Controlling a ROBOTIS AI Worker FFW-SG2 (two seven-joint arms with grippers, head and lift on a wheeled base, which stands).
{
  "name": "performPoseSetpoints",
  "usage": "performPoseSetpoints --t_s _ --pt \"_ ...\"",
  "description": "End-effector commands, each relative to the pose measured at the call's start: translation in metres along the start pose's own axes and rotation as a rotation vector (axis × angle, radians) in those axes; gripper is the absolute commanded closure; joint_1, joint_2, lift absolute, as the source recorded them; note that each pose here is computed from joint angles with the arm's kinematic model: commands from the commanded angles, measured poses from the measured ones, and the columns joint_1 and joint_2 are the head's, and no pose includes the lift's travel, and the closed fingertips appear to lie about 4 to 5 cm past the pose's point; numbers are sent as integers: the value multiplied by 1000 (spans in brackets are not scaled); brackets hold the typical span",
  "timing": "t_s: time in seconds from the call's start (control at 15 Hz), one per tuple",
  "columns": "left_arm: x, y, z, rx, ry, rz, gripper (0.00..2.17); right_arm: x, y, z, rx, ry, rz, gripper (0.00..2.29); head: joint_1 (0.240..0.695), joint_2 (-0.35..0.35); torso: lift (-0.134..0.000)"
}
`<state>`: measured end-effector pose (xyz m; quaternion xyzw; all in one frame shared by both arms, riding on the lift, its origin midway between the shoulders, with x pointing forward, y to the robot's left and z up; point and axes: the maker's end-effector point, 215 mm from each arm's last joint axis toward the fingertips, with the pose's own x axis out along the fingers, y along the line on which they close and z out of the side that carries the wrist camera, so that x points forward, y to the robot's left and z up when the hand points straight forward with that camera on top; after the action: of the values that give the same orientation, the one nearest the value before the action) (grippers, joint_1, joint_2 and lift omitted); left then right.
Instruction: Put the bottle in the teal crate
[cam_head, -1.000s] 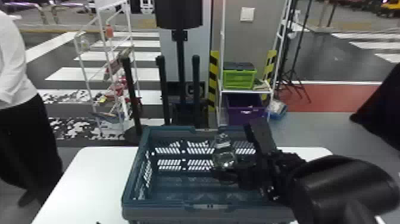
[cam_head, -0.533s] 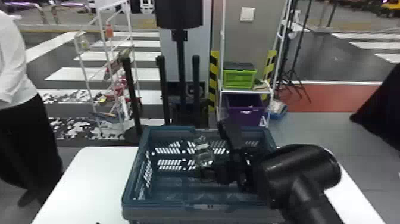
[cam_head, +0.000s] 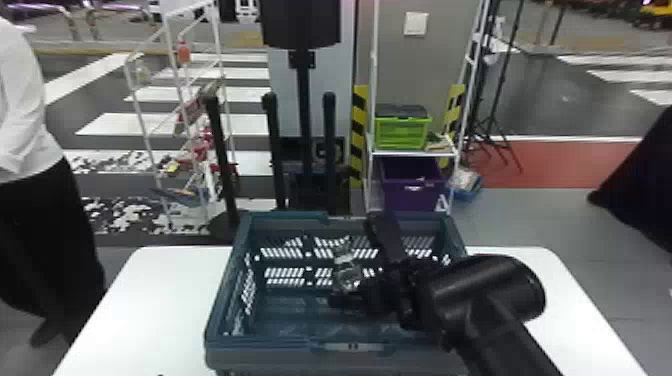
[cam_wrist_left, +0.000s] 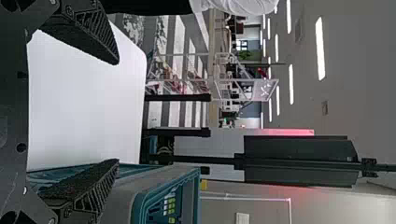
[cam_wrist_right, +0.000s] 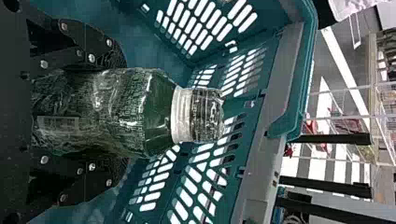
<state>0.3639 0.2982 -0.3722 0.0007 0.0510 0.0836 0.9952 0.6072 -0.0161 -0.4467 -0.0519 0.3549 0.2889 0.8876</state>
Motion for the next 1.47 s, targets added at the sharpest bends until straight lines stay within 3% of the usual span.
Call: performPoseSetpoints --t_s 0.0,0.07,0.13,0.2,0.33,0.4,0.6,0.8,1.2,1.4 --pt "0 0 0 1 0 -1 140 6 -5 -1 -2 -3 -3 2098 499 0 0" --pt "0 1 -1 0 1 2 140 6 -4 1 -3 -12 -1 2071 499 0 0" --pt "0 1 0 1 0 2 140 6 -2 5 -1 -26 6 1808 499 0 0" --pt "0 1 -1 2 2 2 140 6 1 10 1 -43 15 1440 499 0 0" --pt "0 1 0 -2 -2 3 140 6 6 12 20 -48 27 151 499 0 0" --pt "0 1 0 -3 -2 3 140 6 6 9 26 -41 27 29 499 0 0" --pt "0 1 0 0 0 3 140 5 6 2 36 -31 23 33 499 0 0" --pt "-1 1 1 -1 -2 2 140 -9 18 23 24 -84 29 39 499 0 0" --pt "-2 0 4 -4 -9 -3 140 -64 43 37 26 -97 -6 53 499 0 0" --pt "-2 2 5 -4 -12 -2 140 -104 22 19 62 -147 -63 53 499 0 0"
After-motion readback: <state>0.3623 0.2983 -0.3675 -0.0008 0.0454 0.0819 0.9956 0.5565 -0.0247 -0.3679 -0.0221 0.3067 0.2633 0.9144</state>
